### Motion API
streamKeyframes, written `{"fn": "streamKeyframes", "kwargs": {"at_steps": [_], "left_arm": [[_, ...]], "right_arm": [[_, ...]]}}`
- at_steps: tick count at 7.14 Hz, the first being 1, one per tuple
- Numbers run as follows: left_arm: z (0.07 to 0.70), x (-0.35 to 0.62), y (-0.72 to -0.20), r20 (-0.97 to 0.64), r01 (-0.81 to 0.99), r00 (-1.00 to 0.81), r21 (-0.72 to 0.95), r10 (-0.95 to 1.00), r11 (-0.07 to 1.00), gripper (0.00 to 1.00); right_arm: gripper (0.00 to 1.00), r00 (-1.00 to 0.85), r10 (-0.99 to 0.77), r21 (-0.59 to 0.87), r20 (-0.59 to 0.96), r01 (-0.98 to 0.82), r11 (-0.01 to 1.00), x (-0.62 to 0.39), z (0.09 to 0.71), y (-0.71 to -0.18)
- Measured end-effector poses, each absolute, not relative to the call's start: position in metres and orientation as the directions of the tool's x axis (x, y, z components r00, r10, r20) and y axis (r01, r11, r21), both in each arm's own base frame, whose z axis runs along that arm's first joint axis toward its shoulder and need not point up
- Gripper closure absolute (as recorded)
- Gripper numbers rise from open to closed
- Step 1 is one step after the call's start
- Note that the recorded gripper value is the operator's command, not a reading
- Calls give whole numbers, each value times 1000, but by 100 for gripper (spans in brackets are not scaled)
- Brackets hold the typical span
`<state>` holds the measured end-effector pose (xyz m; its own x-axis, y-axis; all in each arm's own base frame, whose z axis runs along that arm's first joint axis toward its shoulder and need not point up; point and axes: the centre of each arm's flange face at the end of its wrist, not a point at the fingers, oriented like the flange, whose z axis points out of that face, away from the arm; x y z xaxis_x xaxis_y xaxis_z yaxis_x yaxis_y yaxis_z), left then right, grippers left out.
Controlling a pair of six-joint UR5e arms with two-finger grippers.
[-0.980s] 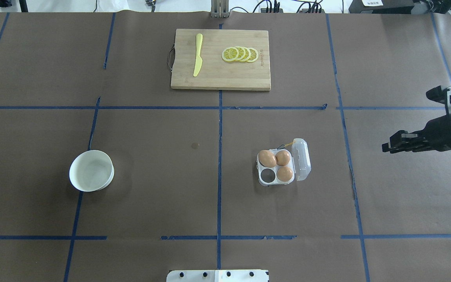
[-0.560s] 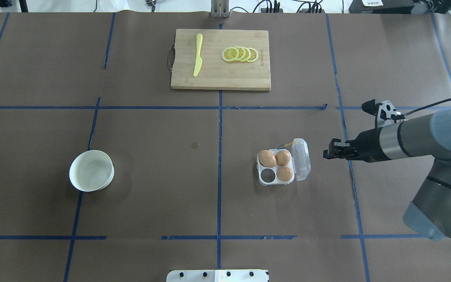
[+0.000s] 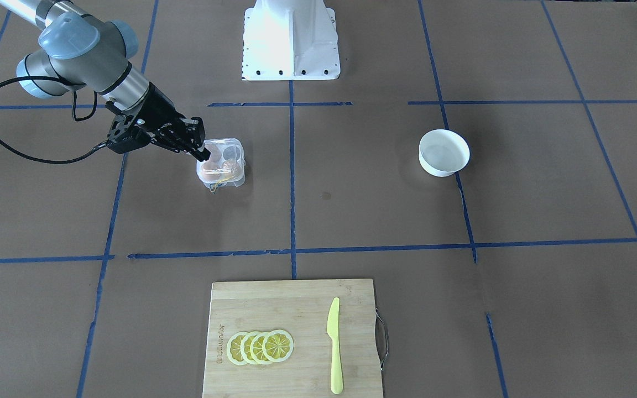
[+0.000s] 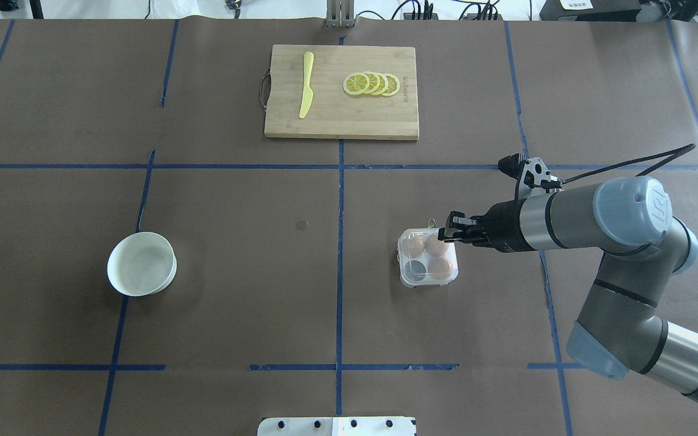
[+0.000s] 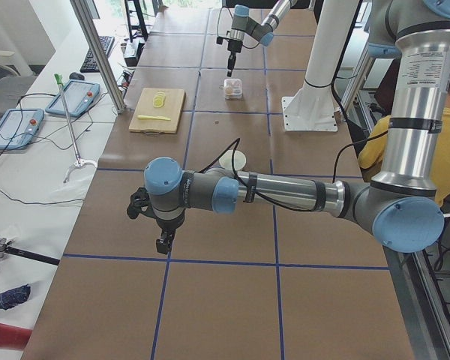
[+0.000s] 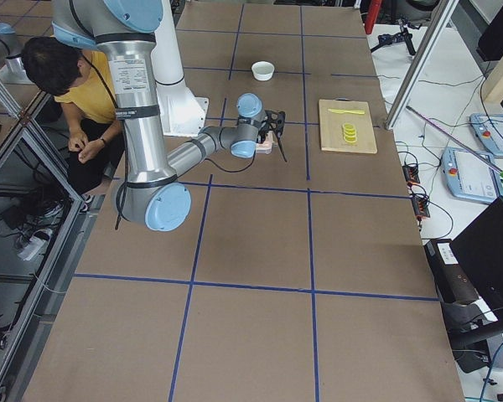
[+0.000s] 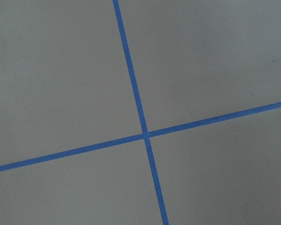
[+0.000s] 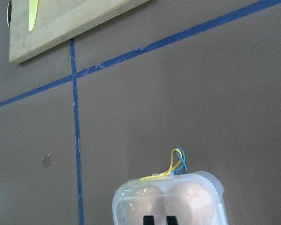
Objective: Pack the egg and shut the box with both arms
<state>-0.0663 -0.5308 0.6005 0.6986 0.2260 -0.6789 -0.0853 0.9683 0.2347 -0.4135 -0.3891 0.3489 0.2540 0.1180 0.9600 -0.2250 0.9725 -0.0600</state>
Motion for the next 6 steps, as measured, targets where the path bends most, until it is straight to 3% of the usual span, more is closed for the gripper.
{"fn": "streamKeyframes", "kwargs": {"at_steps": [2, 6], "left_arm": [[603, -66, -530, -680, -85, 699, 231, 224, 969, 0], [606, -66, -529, -681, -85, 699, 225, 219, 971, 0]], "right_arm": [[79, 347, 169, -85, 923, -243, 966, -402, 360, -407], [76, 631, 94, 28, 770, -180, 983, -301, 424, -467]]}}
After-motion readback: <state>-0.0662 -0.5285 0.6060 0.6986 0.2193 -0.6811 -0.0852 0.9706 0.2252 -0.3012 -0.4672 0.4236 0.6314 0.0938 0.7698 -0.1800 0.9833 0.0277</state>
